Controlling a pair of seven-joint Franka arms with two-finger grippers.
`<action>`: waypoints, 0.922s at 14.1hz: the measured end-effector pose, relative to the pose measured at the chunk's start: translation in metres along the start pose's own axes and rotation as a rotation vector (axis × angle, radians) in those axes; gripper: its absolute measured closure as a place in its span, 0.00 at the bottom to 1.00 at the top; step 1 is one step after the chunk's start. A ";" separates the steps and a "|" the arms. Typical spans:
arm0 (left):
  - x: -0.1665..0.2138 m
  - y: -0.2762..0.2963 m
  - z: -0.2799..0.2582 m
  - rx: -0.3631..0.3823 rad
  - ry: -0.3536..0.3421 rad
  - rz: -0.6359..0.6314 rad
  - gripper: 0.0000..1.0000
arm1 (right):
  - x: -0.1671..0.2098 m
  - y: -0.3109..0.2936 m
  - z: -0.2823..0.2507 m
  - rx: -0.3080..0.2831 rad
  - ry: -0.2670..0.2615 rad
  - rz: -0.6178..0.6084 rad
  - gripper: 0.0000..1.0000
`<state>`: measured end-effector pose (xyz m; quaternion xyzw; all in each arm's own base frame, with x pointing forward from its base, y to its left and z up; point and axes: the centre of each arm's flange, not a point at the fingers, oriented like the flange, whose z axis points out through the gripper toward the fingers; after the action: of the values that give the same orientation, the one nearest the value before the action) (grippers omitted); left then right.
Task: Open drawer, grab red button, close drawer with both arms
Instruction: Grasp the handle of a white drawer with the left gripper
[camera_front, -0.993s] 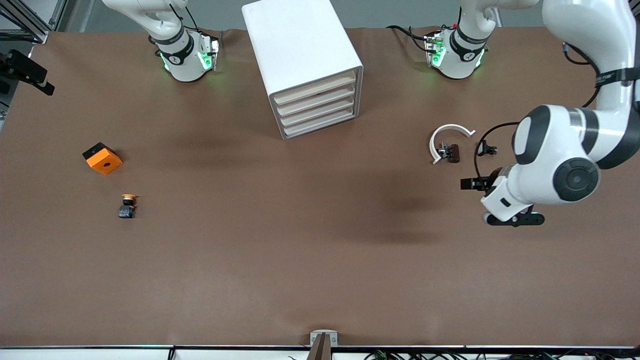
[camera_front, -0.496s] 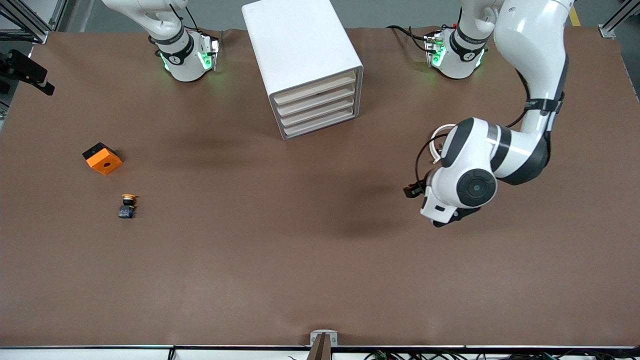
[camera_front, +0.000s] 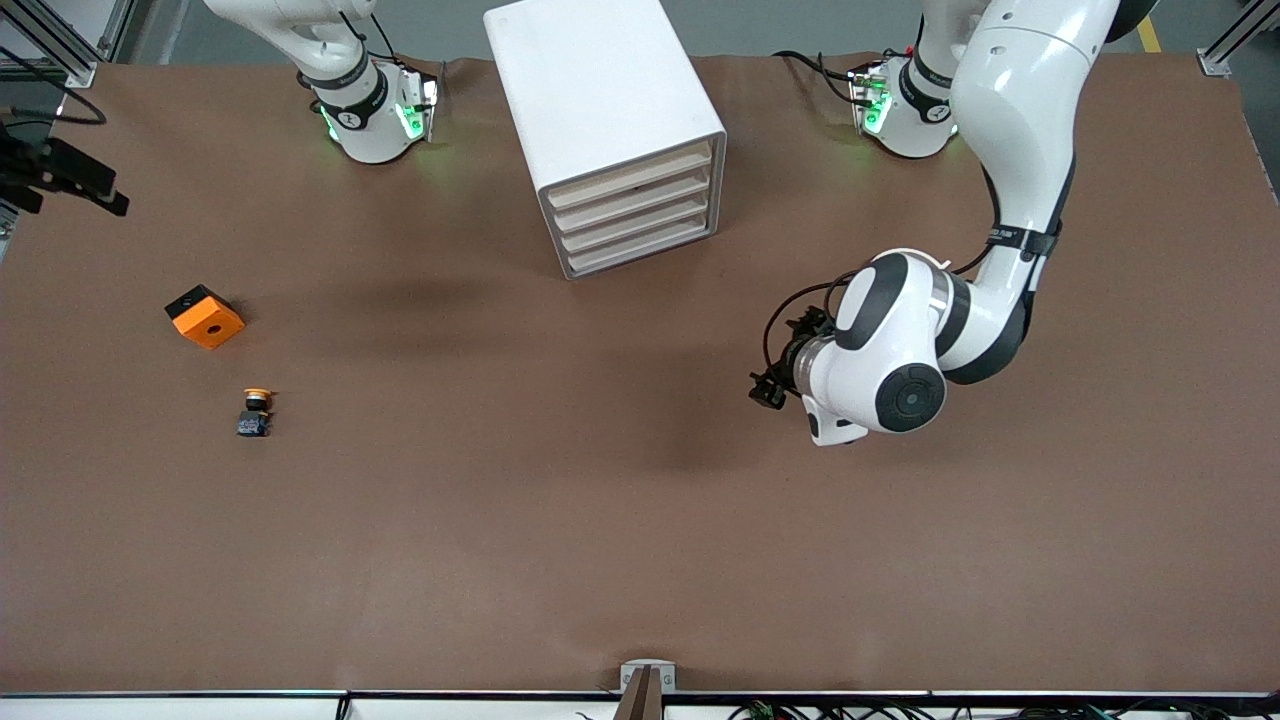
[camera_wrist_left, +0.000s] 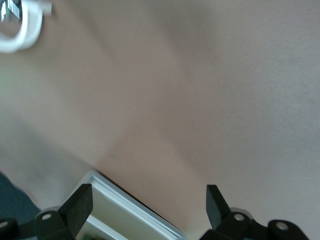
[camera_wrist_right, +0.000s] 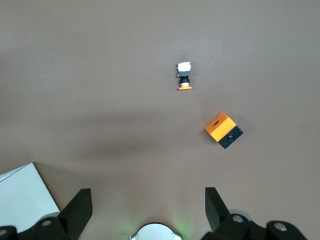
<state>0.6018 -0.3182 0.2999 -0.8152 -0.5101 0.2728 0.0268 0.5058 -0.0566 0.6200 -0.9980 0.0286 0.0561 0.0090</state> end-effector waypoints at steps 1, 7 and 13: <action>-0.002 0.005 0.007 0.007 -0.028 -0.081 0.00 | 0.010 0.000 0.012 -0.002 -0.018 0.000 0.00; -0.008 0.012 0.074 0.258 -0.260 -0.493 0.00 | 0.041 0.003 0.048 -0.031 -0.087 0.003 0.00; -0.027 0.006 0.128 0.566 -0.404 -0.695 0.00 | 0.051 0.004 0.052 -0.048 -0.093 0.003 0.00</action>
<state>0.5376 -0.3739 0.2003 -0.4885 -0.6528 0.5283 0.2371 0.5506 -0.0621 0.5626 -0.9942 0.0285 0.1031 -0.0138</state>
